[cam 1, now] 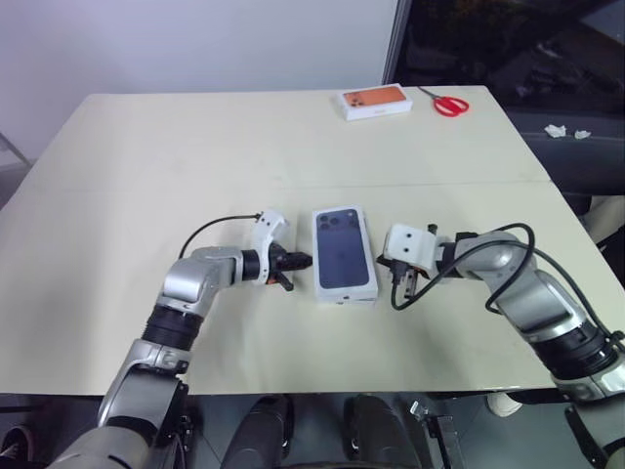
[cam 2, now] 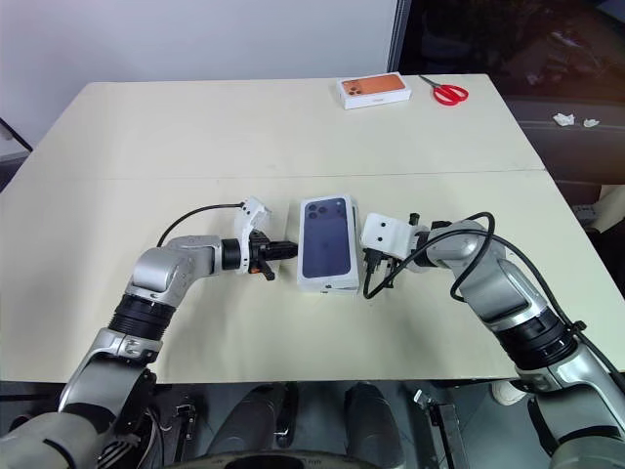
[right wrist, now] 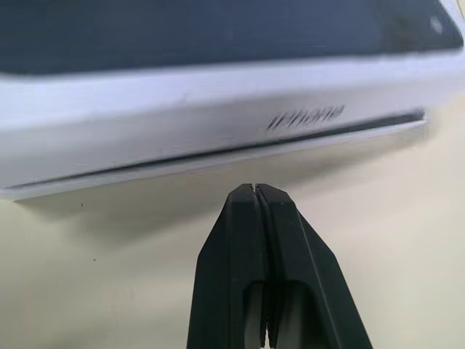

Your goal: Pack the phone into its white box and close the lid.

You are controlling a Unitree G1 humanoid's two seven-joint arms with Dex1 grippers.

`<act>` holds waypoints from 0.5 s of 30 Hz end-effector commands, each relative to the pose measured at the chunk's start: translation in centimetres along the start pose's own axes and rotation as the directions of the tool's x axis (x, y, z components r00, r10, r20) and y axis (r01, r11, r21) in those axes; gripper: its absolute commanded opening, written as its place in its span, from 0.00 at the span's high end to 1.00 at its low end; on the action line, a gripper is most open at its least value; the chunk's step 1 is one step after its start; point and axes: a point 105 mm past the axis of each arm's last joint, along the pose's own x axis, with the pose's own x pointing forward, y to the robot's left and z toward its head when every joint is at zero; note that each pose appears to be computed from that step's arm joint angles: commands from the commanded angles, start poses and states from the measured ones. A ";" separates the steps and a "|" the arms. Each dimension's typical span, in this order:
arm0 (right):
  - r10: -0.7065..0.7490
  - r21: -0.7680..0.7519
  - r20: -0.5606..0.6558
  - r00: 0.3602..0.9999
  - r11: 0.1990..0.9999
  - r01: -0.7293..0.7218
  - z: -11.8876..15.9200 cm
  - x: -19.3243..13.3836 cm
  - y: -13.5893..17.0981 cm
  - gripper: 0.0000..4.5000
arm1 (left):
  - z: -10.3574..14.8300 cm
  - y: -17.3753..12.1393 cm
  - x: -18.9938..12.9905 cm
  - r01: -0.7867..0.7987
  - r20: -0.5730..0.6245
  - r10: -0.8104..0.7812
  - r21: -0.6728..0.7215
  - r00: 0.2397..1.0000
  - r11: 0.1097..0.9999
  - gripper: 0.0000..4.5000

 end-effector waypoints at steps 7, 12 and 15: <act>-0.043 -0.050 0.010 0.999 0.998 0.043 0.9 -1.9 -1.5 0.99 | 2.3 -1.6 0.4 0.049 0.049 -0.052 0.059 0.997 0.997 1.00; -0.024 -0.055 -0.002 1.000 0.998 0.024 0.5 -1.7 -1.0 0.99 | 2.1 -1.5 0.3 0.035 0.041 -0.038 0.075 0.998 0.997 1.00; -0.046 -0.031 0.026 0.999 0.998 0.047 1.1 -1.9 -1.5 0.99 | 2.4 -0.5 -0.8 -0.007 0.049 0.003 0.084 0.999 0.996 1.00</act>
